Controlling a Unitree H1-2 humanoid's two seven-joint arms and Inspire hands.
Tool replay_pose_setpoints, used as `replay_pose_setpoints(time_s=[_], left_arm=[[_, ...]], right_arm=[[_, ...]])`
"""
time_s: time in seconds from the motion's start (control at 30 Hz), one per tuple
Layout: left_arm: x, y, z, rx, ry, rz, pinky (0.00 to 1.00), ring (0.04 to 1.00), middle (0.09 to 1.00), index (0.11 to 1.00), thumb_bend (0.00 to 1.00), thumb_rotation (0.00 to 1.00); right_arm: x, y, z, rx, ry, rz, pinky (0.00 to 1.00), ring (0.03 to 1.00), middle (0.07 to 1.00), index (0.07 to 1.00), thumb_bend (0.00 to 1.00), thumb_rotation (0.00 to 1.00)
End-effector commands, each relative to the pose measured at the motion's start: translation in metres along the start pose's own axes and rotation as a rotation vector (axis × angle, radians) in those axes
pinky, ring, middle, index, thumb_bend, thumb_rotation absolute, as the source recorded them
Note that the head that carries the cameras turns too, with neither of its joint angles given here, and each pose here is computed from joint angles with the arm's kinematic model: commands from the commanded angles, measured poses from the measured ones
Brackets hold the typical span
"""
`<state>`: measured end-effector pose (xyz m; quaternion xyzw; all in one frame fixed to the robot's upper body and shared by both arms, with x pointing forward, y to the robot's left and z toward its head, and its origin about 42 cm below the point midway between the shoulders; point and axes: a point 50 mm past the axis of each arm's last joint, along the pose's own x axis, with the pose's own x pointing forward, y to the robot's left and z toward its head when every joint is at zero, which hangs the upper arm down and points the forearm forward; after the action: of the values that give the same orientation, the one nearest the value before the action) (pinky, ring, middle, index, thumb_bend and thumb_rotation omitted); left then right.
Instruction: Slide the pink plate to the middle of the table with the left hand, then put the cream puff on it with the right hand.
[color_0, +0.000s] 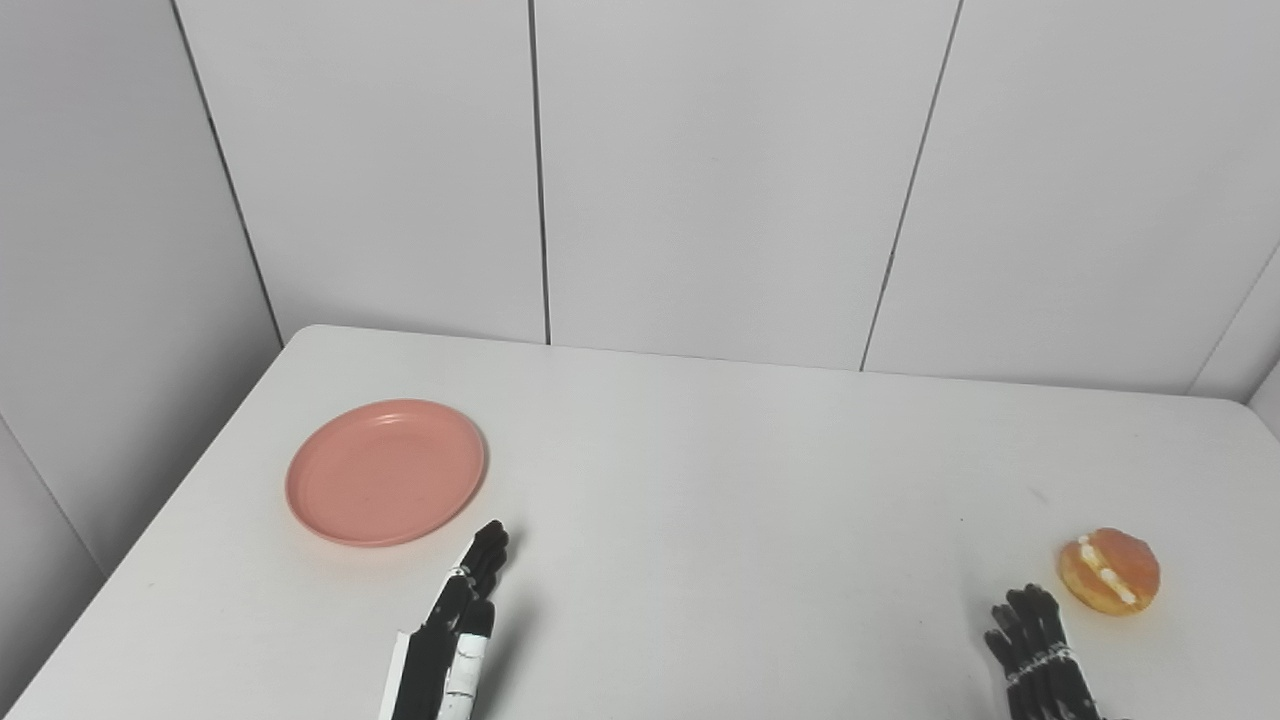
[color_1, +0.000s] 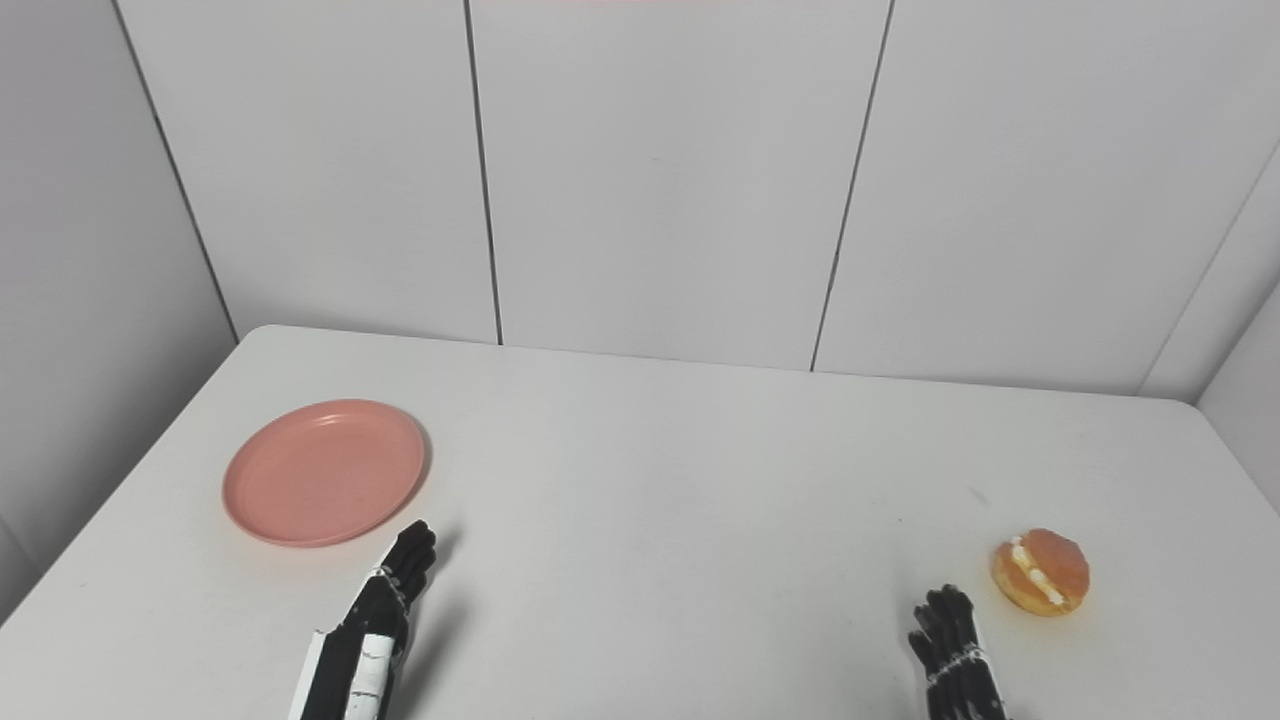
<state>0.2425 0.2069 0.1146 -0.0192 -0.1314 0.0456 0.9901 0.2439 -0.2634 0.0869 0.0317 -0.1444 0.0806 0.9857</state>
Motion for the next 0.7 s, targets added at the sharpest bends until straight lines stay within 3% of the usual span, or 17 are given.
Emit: replay_pose_setpoints(time_s=[0.0, 0.1, 0.2, 0.3, 0.4, 0.5, 0.67], left_arm=[[0.042, 0.006, 0.044, 0.027, -0.192, -0.030, 0.93, 0.873, 0.858, 0.827, 0.90, 0.91], [0.070, 0.021, 0.067, 0.024, -0.256, -0.011, 0.97, 0.907, 0.882, 0.847, 0.91, 0.87], [0.095, 0.044, 0.077, 0.055, -0.290, 0.018, 0.99, 0.917, 0.891, 0.853, 0.94, 0.89], [0.112, 0.058, 0.089, 0.066, -0.324, 0.031, 0.94, 0.904, 0.886, 0.837, 0.96, 0.89], [0.129, 0.067, 0.110, 0.105, -0.383, 0.017, 0.88, 0.883, 0.871, 0.837, 0.91, 0.92], [0.142, 0.075, 0.123, 0.121, -0.374, 0.035, 0.89, 0.876, 0.866, 0.834, 0.95, 0.92], [0.163, 0.094, 0.127, 0.170, -0.387, 0.024, 0.93, 0.887, 0.877, 0.853, 0.97, 0.91]], right_arm=[[-0.020, -0.012, -0.044, 0.022, 0.237, -0.052, 1.00, 1.000, 1.000, 0.992, 0.90, 0.98], [-0.019, -0.011, -0.044, 0.027, 0.235, -0.051, 1.00, 1.000, 1.000, 0.987, 0.90, 0.98], [-0.019, -0.010, -0.045, 0.021, 0.238, -0.055, 1.00, 0.998, 1.000, 0.982, 0.91, 0.97], [-0.019, -0.009, -0.045, 0.019, 0.240, -0.056, 1.00, 0.993, 1.000, 0.983, 0.93, 0.97], [-0.019, -0.008, -0.046, 0.021, 0.239, -0.055, 0.99, 0.989, 1.000, 0.983, 0.93, 0.97], [-0.018, -0.008, -0.046, 0.019, 0.241, -0.058, 0.99, 0.982, 0.996, 0.980, 0.93, 0.97], [-0.017, -0.007, -0.046, 0.020, 0.247, -0.059, 0.99, 0.984, 0.997, 0.984, 0.93, 0.98]])
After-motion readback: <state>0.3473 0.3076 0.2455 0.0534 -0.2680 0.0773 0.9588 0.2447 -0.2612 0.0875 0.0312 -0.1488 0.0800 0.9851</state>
